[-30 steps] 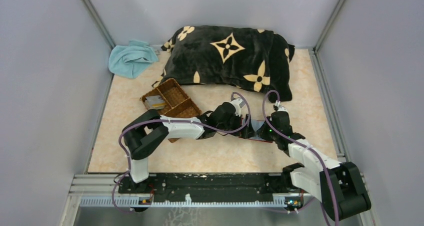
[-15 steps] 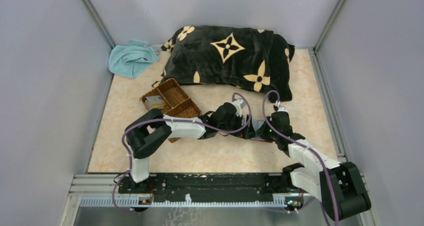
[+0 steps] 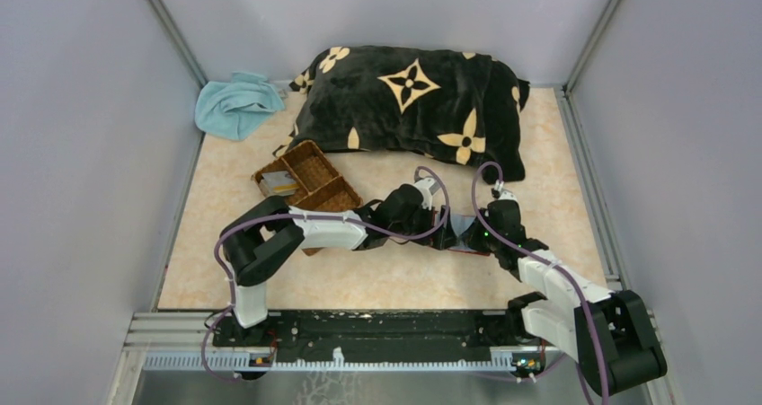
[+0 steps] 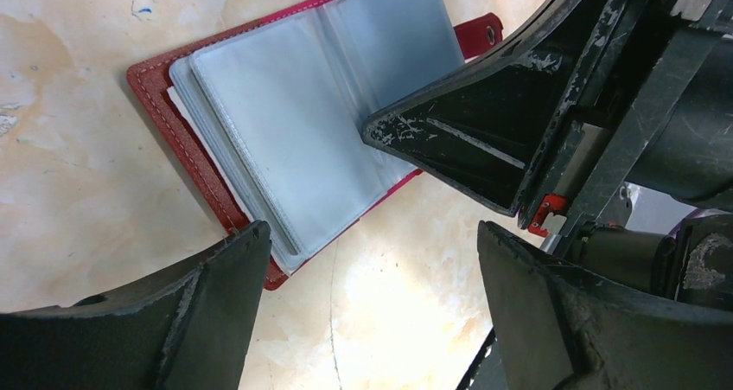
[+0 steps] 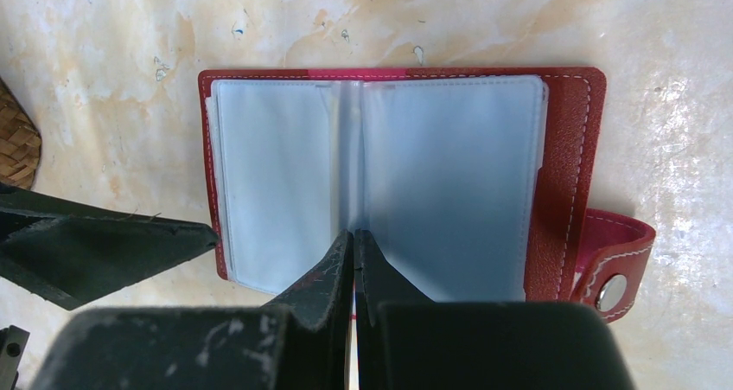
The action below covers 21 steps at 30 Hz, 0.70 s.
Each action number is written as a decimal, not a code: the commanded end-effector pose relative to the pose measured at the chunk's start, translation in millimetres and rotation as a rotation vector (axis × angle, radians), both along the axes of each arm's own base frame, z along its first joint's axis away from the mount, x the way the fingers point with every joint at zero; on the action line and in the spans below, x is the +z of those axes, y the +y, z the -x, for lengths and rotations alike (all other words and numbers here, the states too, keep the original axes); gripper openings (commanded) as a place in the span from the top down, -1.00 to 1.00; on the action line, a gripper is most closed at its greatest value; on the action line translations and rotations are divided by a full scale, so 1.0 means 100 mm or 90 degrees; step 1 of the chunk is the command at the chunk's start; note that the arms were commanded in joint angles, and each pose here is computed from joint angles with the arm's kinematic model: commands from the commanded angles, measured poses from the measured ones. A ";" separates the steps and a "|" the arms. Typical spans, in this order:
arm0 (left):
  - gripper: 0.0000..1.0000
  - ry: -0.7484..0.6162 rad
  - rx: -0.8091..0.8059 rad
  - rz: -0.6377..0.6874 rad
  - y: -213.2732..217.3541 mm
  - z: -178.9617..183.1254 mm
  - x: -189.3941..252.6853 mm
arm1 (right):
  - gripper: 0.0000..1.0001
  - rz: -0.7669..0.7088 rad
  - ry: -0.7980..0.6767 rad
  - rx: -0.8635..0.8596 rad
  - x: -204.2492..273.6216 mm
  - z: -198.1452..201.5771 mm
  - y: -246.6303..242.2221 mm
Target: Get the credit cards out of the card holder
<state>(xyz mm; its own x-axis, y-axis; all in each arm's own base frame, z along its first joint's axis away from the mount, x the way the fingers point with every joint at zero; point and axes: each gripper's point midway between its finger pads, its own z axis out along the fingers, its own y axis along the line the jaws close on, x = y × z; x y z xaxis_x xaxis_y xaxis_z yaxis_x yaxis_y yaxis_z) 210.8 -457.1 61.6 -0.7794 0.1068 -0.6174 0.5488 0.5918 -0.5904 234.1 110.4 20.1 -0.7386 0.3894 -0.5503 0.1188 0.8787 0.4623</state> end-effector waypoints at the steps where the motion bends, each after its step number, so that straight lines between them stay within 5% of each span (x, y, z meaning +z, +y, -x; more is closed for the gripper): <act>1: -0.89 -0.022 0.004 0.012 0.02 -0.05 0.16 | 1.00 0.007 -0.001 0.002 -0.04 0.02 -0.01; 21: -0.89 0.019 -0.025 0.018 -0.10 0.06 0.00 | 1.00 0.008 0.001 0.002 -0.05 0.02 -0.01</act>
